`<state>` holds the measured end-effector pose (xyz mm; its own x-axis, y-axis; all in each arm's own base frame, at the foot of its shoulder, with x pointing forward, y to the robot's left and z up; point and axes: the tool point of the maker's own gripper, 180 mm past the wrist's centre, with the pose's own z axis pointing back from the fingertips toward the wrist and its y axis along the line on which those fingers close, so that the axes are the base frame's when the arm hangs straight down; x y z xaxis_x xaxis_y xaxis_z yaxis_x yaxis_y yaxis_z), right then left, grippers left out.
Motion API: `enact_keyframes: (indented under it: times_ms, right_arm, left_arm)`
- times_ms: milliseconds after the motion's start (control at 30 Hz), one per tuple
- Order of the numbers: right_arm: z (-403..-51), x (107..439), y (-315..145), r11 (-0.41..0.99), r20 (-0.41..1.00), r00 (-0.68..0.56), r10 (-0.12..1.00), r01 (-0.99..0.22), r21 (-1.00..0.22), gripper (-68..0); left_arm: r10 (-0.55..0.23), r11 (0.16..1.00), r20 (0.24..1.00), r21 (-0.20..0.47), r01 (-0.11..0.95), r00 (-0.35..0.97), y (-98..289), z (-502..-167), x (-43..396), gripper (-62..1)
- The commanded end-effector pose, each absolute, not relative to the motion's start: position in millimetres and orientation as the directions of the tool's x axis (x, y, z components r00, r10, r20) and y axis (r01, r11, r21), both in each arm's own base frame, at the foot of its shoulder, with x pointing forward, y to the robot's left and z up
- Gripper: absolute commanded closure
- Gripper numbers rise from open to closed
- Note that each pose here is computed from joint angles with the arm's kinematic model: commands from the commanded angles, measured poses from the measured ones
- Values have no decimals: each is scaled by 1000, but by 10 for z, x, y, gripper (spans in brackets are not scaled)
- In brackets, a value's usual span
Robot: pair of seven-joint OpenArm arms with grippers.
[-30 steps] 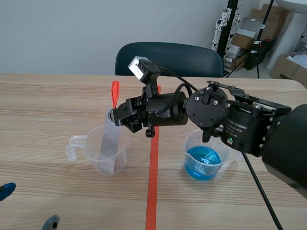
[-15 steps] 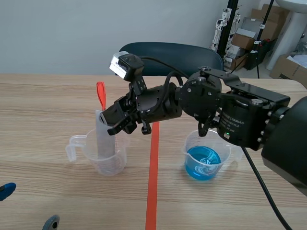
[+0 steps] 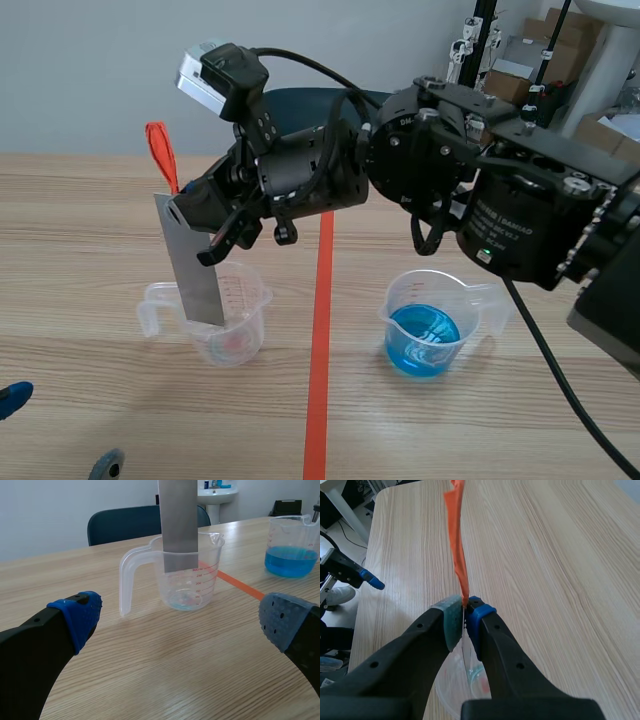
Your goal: Do the redox reaction experiment. lift the metal plate out of the left beaker
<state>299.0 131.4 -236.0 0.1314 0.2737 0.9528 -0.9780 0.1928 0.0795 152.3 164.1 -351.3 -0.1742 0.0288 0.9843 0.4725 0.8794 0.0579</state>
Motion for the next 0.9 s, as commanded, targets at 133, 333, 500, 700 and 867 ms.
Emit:
enact_keyframes:
  times_ms: [133, 333, 500, 700, 867]
  right_arm:
    - [-2128, 2978, 1324, 173, 963, 38, 265, -985, -9, -6]
    - [-1959, 2946, 1297, 166, 967, -16, 253, -984, -60, -6]
    - [-1849, 2956, 1295, 166, 965, -52, 257, -981, -97, -6]
    - [-1671, 2960, 1291, 166, 975, -36, 219, -983, -74, -6]
    - [-1513, 3026, 1246, 199, 982, -21, 190, -978, -59, -6]
  left_arm:
    - [56, 883, 974, 55, 467, -220, 1660, -3409, 1493, -623]
    - [56, 883, 974, 55, 467, -220, 1660, -3409, 1493, -623]
    - [56, 883, 974, 55, 467, -220, 1660, -3409, 1493, -623]
    - [56, 883, 974, 55, 467, -220, 1659, -3409, 1493, -623]
    - [56, 883, 974, 55, 467, -220, 1660, -3409, 1493, -623]
